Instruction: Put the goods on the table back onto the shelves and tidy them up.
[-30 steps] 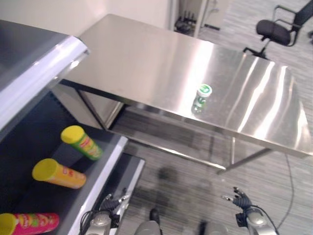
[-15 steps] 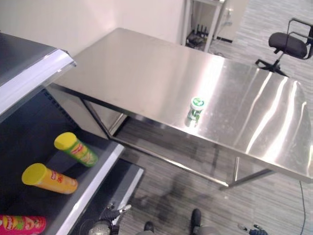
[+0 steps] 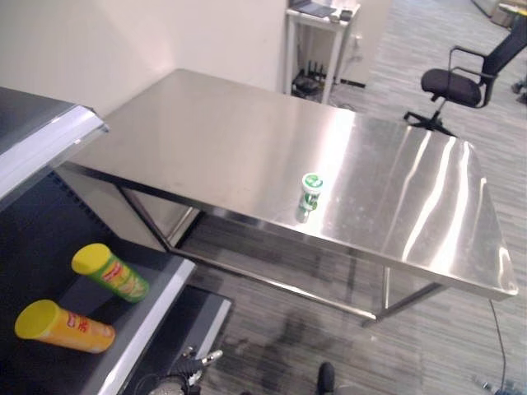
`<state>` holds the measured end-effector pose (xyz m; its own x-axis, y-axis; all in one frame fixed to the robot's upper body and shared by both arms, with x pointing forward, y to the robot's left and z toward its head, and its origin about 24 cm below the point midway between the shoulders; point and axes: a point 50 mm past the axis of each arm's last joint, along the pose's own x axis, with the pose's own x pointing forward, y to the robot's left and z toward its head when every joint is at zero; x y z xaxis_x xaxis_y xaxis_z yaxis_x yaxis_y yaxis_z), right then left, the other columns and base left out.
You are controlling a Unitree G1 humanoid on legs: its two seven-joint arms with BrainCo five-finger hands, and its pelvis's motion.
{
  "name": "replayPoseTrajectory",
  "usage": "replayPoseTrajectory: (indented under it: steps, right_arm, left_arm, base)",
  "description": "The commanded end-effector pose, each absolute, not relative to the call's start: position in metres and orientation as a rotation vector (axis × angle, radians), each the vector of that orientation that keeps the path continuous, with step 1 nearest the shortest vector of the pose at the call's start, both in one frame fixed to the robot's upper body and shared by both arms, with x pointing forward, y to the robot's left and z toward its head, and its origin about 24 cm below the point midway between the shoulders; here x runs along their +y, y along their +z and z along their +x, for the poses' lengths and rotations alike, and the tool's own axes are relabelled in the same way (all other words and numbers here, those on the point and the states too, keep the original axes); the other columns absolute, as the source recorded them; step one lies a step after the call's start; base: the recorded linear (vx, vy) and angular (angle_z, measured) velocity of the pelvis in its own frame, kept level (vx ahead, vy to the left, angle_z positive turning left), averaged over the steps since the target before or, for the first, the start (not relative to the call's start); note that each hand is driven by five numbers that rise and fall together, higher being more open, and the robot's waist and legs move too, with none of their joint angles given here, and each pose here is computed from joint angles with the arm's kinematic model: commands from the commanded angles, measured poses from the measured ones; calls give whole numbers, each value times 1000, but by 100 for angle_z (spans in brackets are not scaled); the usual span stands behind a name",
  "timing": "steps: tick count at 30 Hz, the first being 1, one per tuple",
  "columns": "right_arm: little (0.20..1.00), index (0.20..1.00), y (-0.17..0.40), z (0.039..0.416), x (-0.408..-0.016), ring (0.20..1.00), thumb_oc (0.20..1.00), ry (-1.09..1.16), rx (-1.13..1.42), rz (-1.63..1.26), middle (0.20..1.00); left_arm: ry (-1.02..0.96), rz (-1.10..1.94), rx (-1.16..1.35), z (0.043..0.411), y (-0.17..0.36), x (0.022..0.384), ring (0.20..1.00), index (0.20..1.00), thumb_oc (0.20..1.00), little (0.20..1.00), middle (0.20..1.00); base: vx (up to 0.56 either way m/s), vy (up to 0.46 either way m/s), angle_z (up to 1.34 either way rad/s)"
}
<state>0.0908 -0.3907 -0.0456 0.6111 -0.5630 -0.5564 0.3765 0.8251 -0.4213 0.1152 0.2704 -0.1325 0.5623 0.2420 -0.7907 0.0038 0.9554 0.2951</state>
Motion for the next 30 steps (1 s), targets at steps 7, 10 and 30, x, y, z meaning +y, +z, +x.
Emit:
replayPoseTrajectory:
  steps: [7, 10, 30]
  right_arm:
    - [1000, 1000, 169, 228, -379, 1000, 1000, -329, -138, -903, 1000]
    - [1000, 1000, 192, 259, -358, 1000, 1000, -251, -195, -1066, 1000]
    - [1000, 1000, 168, 351, -330, 1000, 1000, -57, 93, -1104, 1000]
  left_arm:
    - [51, 282, 918, 133, -133, 255, 1000, 1000, 1000, 1000, 1000]
    - [42, 292, 906, 136, -131, 253, 1000, 1000, 1000, 1000, 1000]
    - [45, 272, 954, 125, -138, 249, 1000, 1000, 1000, 1000, 1000]
  base:
    - [5, 24, -8]
    - [-8, -29, 2]
    - [15, -62, 34]
